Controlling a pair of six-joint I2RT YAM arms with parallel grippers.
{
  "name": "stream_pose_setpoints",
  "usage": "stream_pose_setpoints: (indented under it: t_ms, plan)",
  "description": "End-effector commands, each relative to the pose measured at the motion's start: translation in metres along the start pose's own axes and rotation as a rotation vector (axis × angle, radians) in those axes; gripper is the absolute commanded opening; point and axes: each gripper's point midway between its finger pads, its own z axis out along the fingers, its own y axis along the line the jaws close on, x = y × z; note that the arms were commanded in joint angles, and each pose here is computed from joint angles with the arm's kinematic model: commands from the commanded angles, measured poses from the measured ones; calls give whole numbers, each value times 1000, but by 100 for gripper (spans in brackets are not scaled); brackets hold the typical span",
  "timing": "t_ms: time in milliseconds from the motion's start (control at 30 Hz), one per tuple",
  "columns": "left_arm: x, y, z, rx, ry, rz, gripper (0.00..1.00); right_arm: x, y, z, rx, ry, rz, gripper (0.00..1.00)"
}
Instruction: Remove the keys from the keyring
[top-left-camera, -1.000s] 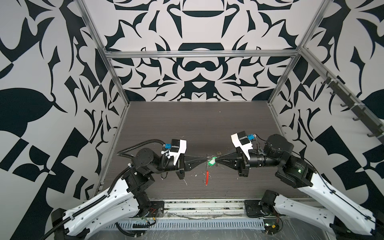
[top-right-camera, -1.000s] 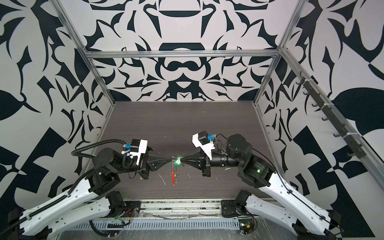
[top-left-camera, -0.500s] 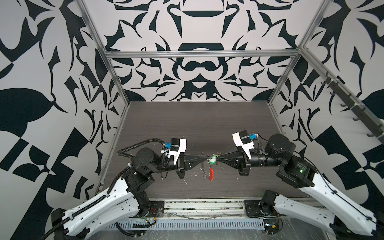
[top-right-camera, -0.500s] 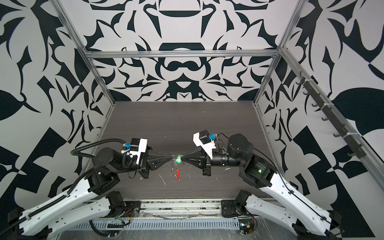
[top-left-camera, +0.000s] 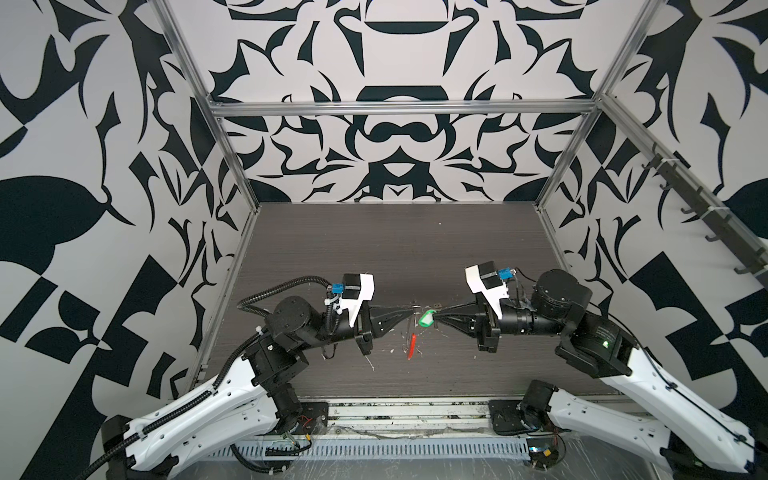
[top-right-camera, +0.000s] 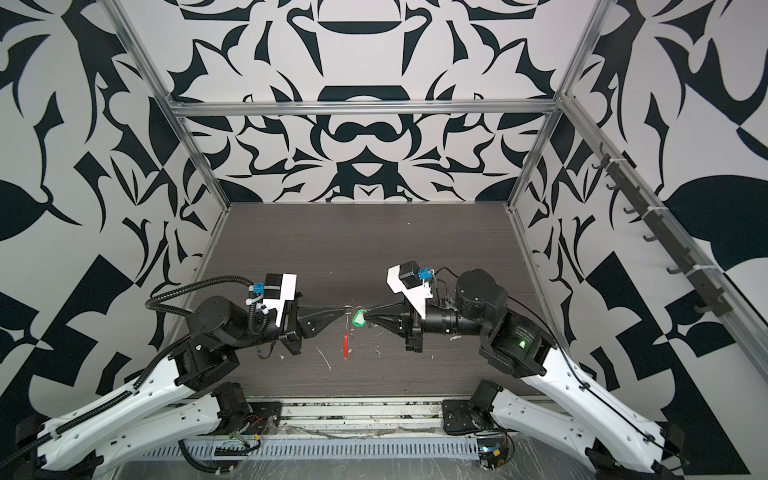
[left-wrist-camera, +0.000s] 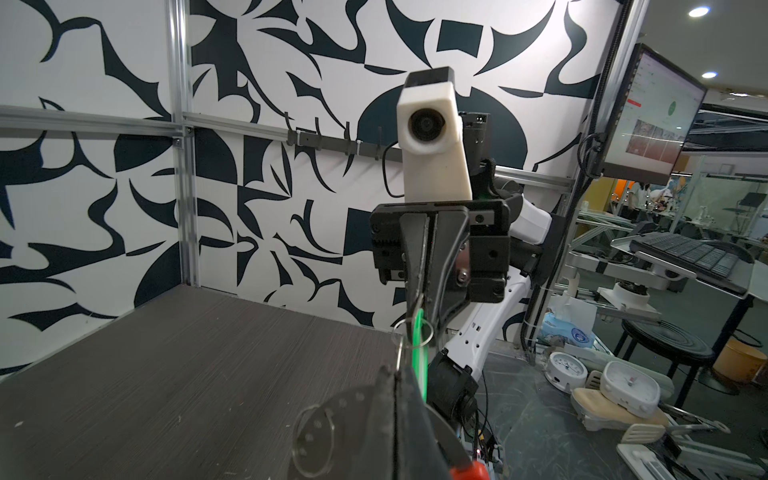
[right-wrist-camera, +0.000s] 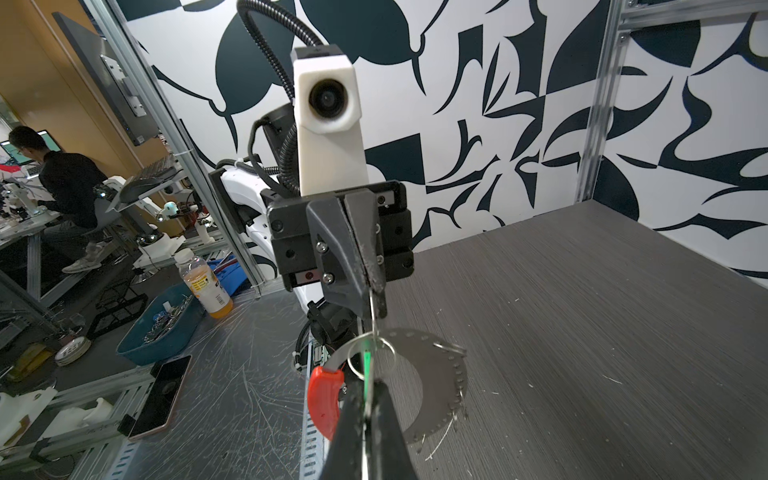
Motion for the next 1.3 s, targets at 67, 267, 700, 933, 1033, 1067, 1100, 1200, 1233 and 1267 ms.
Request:
stream_pose_setpoints:
  t_ms: [67, 267, 700, 933, 1033, 1067, 1100, 1200, 1233, 1267]
  plan:
    - [-27, 8, -10, -90, -89, 18, 0, -15, 6, -6, 0, -46, -49, 0]
    - [-36, 4, -12, -72, -134, 36, 0, -1, -1, 3, -11, -34, -15, 0]
    - [-36, -8, -4, 22, -141, 47, 0, 29, -13, 31, -83, 7, 90, 0]
    - [-31, -14, -3, 59, -125, 45, 0, 39, -16, 39, -102, 29, 132, 0]
    - [-28, -14, -2, 68, -116, 42, 0, 40, -14, 39, -106, 33, 141, 0]
    - [-27, -15, -3, 69, -113, 41, 0, 39, -15, 38, -98, 34, 139, 0]
    - [-27, -15, -3, 68, -111, 40, 0, 37, -13, 34, -92, 33, 129, 0]
    - [-24, -15, -5, 65, -102, 35, 0, 30, -5, 23, -86, 33, 105, 19]
    - [-23, -14, -5, 62, -100, 33, 0, 28, -2, 19, -85, 31, 101, 27]
    - [-23, -14, -6, 61, -100, 35, 0, 26, 0, 17, -85, 28, 96, 31]
